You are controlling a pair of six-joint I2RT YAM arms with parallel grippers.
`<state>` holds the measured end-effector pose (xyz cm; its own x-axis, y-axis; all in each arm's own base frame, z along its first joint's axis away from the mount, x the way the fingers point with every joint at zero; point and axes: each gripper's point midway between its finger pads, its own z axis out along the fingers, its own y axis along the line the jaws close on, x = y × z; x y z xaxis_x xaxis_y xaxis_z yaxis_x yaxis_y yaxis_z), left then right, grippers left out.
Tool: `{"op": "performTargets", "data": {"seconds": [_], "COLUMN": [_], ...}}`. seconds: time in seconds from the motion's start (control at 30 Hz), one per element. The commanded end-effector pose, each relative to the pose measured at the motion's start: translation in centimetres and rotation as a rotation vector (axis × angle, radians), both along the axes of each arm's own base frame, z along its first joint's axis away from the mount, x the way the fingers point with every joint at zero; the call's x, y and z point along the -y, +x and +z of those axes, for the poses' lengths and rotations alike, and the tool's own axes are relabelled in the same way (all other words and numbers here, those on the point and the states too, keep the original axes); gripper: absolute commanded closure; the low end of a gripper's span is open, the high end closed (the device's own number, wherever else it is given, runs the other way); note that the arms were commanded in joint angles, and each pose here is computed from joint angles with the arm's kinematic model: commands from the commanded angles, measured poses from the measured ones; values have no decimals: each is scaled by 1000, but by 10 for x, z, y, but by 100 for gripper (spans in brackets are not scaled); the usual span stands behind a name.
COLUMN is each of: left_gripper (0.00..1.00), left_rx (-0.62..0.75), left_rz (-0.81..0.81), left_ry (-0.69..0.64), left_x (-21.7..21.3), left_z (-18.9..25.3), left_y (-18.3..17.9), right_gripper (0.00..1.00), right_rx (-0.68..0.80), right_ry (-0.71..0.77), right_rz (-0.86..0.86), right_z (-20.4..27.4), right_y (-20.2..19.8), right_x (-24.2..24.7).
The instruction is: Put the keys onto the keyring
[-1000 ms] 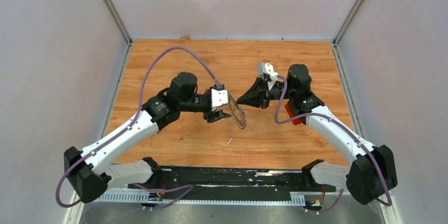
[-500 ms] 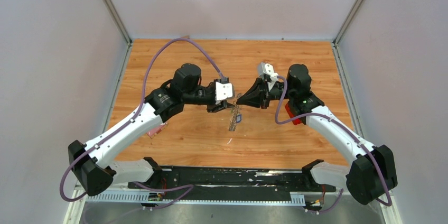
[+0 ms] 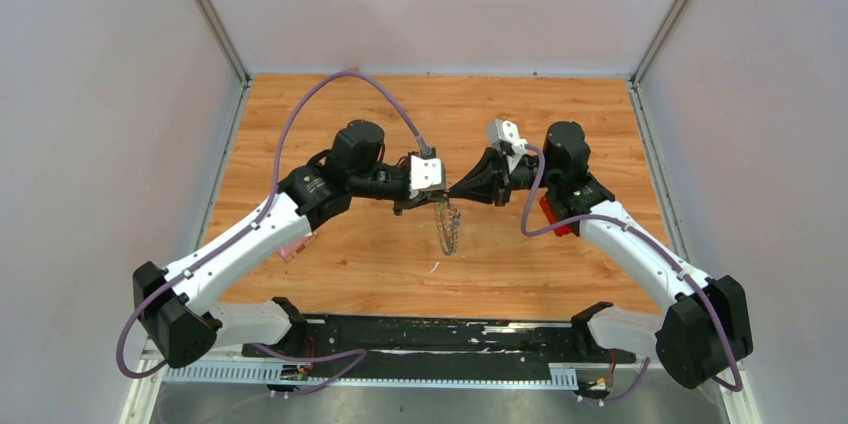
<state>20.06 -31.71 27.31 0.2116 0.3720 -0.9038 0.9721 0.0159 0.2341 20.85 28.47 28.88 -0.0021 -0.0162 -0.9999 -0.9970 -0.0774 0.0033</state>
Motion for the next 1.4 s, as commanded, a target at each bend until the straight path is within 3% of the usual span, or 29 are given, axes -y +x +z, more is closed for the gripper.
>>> {"op": "performTargets", "data": {"seconds": [0.0,0.1,0.17,0.33,0.47,0.57,0.6,0.87,1.37], "left_gripper": [81,88,100,100,100,100,100,100,100], "left_rx": [-20,-32,-37,-33,-46,-64,-76,-177,-113], "left_rz": [-24,-28,-29,-3,67,128,142,266,305], "left_ry": [-25,-18,-15,25,216,377,429,638,976], "left_x": [6,6,7,3,-15,-28,-32,-56,-95], "left_z": [8,6,6,10,-2,-10,-14,-4,-20], "left_y": [-4,-4,-4,0,8,10,9,13,25], "right_gripper": [100,100,100,98,78,57,55,48,41], "right_rx": [79,83,83,125,184,185,180,131,73], "right_ry": [32,33,30,0,-45,-46,-45,-42,-20], "right_rz": [8,7,3,-28,-80,-100,-103,-146,-305], "right_z": [18,18,18,11,6,7,6,11,12], "right_y": [-2,-3,-2,4,13,15,15,19,44], "right_x": [2,2,3,4,8,9,9,9,25]}}
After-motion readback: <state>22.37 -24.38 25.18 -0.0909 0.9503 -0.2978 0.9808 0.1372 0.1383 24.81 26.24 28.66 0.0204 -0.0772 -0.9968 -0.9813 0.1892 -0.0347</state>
